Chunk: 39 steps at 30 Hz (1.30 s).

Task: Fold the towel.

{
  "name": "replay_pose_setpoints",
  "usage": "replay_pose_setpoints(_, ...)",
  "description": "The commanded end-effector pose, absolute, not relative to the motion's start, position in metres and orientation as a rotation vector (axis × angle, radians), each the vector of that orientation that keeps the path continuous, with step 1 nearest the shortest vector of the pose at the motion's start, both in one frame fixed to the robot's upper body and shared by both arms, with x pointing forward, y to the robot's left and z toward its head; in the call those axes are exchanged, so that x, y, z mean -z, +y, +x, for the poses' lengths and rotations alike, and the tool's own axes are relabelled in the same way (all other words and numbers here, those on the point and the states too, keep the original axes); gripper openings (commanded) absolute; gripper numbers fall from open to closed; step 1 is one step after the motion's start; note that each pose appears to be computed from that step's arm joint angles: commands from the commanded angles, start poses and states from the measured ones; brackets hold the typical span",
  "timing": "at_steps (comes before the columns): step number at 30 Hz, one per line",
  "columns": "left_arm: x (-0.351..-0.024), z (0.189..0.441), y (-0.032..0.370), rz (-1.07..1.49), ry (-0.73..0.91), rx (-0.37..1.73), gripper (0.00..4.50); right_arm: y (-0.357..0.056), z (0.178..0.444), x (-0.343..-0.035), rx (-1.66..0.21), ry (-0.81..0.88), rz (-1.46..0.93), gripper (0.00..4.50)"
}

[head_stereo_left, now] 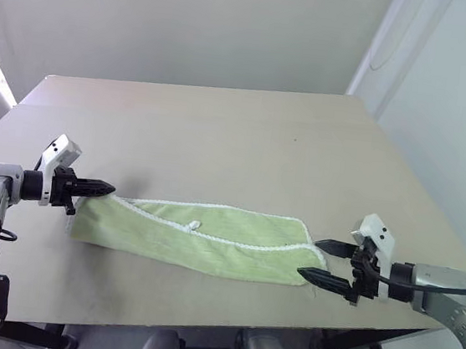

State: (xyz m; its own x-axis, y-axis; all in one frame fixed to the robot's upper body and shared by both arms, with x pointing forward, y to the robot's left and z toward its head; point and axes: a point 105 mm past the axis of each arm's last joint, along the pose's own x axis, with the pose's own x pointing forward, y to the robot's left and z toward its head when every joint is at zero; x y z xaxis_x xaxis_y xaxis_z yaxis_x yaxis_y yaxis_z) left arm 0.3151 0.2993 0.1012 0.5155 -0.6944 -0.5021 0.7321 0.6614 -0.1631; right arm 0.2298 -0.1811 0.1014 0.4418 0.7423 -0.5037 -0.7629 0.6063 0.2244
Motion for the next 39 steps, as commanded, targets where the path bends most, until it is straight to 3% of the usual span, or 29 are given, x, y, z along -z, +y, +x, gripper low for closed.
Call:
replay_pose_setpoints(1, -0.11, 0.316, 0.299, 0.073, 0.53, 0.854, 0.06, -0.182, 0.236, -0.102, -0.925, 0.612, -0.029, 4.5)
replay_pose_setpoints(7, -0.109, 0.315, 0.298, 0.072, 0.524, 0.847, 0.06, -0.184, 0.239, -0.097, -0.92, 0.652, -0.013, 4.5)
replay_pose_setpoints(10, -0.109, 0.313, 0.299, 0.071, 0.525, 0.842, 0.0, -0.183, 0.241, -0.1, -0.926, 0.633, -0.017, 3.89)
replay_pose_setpoints(20, -0.111, 0.318, 0.298, 0.054, 0.503, 0.826, 0.0, -0.182, 0.239, -0.108, -0.945, 0.599, -0.045, 0.13)
replay_pose_setpoints(25, -0.128, 0.334, 0.295, 0.017, 0.39, 0.782, 0.0, -0.186, 0.245, -0.119, -0.929, 0.535, -0.051, 0.05)
replay_pose_setpoints(30, -0.176, 0.385, 0.293, -0.066, 0.101, 0.581, 0.0, -0.2, 0.305, -0.176, -0.742, 0.26, -0.052, 0.05)
replay_pose_setpoints(39, -0.245, 0.446, 0.254, -0.094, -0.173, 0.413, 0.0, -0.221, 0.394, -0.251, -0.426, -0.077, -0.042, 0.05)
